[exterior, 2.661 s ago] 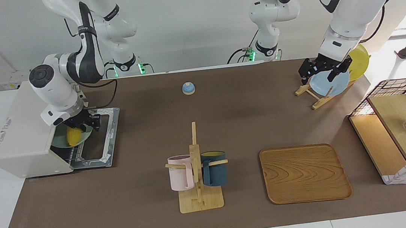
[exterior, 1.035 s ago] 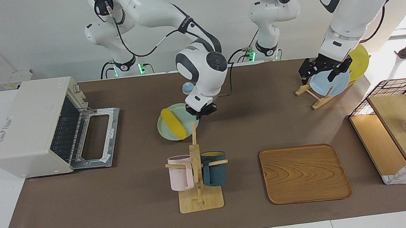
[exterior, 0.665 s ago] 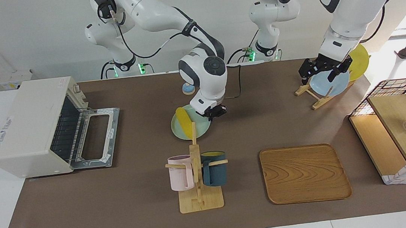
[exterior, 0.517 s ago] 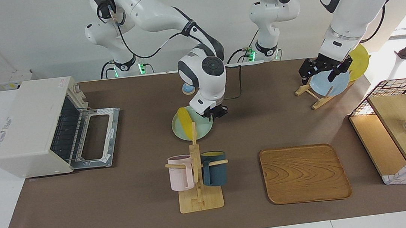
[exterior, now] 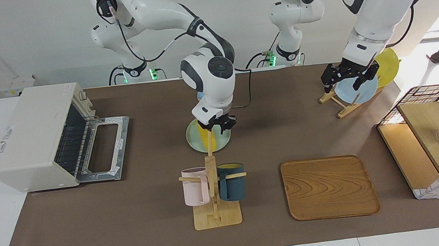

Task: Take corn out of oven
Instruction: 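Set the plate on the table while the left gripper reaches toward it, then grasp the yellow corn with the left gripper while the right gripper withdraws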

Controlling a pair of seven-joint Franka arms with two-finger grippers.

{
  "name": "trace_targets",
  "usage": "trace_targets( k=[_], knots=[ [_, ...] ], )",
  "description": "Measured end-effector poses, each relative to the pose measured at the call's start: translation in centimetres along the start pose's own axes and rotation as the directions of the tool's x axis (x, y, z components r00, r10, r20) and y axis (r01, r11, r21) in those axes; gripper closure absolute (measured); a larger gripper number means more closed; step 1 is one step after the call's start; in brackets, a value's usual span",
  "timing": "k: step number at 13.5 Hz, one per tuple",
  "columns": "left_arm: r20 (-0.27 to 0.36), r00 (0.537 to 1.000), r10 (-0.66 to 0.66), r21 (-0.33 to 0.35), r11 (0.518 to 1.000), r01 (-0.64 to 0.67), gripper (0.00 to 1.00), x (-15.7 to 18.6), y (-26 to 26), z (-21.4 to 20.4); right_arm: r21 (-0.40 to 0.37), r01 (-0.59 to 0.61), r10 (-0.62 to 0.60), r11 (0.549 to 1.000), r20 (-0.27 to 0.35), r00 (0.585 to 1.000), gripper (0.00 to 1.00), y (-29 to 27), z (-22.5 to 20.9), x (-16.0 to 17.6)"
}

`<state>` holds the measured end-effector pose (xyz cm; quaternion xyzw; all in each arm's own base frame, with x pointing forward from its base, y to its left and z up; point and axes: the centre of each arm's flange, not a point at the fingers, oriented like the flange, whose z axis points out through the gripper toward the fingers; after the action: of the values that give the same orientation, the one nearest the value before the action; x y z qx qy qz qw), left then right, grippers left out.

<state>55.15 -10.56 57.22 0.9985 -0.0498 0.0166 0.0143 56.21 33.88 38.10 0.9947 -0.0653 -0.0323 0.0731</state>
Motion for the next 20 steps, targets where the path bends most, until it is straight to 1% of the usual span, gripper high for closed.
trace_targets(
  k=[2,4,6,8,9,12,14,17,19,20],
  knots=[
    [-0.013,1.0,0.008,-0.004,1.0,-0.008,0.0,-0.2,3.3,0.9,-0.043,-0.01,0.011,0.999,0.018,1.0,0.99,5.5,0.7,1.8],
    [-0.021,0.999,0.025,-0.011,1.0,-0.025,0.0,-0.7,7.7,2.2,-0.058,-0.045,0.048,0.997,0.051,0.998,0.99,11.5,3.1,3.0],
    [-0.018,1.0,0.022,-0.037,0.999,-0.022,0.0,-1.3,12.7,4.4,-0.061,-0.104,0.109,0.993,0.083,0.991,0.99,17.2,6.1,3.8],
    [-0.022,1.0,0.01,-0.06,0.998,-0.011,0.0,-1.9,18.2,7.1,-0.06,-0.144,0.149,0.988,0.09,0.985,0.99,20.9,8.8,3.6],
    [-0.024,1.0,0.002,-0.069,0.998,-0.004,0.0,-2.3,21.0,8.7,-0.063,-0.155,0.16,0.986,0.084,0.984,0.99,22.1,10.0,3.4],
    [-0.033,0.999,-0.003,-0.096,0.995,0.0,0.0,-4.5,29.4,13.2,-0.052,-0.152,0.155,0.987,0.06,0.986,0.99,24.6,12.9,2.7],
    [-0.033,0.999,-0.005,-0.106,0.994,0.001,0.0,-5.4,32.3,16.0,-0.076,-0.129,0.133,0.989,0.048,0.99,0.99,25.4,13.5,2.6],
    [-0.037,0.999,-0.008,-0.124,0.992,0.004,0.0,-7.1,36.8,21.1,-0.119,-0.106,0.111,0.987,0.035,0.993,0.99,26.4,13.7,2.6],
    [-0.039,0.999,0.004,-0.131,0.991,-0.009,0.0,-7.9,38.6,23.8,-0.158,-0.08,0.084,0.984,0.023,0.996,0.99,26.9,13.4,2.6],
    [-0.036,0.999,0.013,-0.13,0.991,-0.018,0.0,-8.3,39.2,24.4,-0.178,-0.058,0.062,0.982,0.018,0.998,0.99,26.7,13.3,2.4]
  ],
)
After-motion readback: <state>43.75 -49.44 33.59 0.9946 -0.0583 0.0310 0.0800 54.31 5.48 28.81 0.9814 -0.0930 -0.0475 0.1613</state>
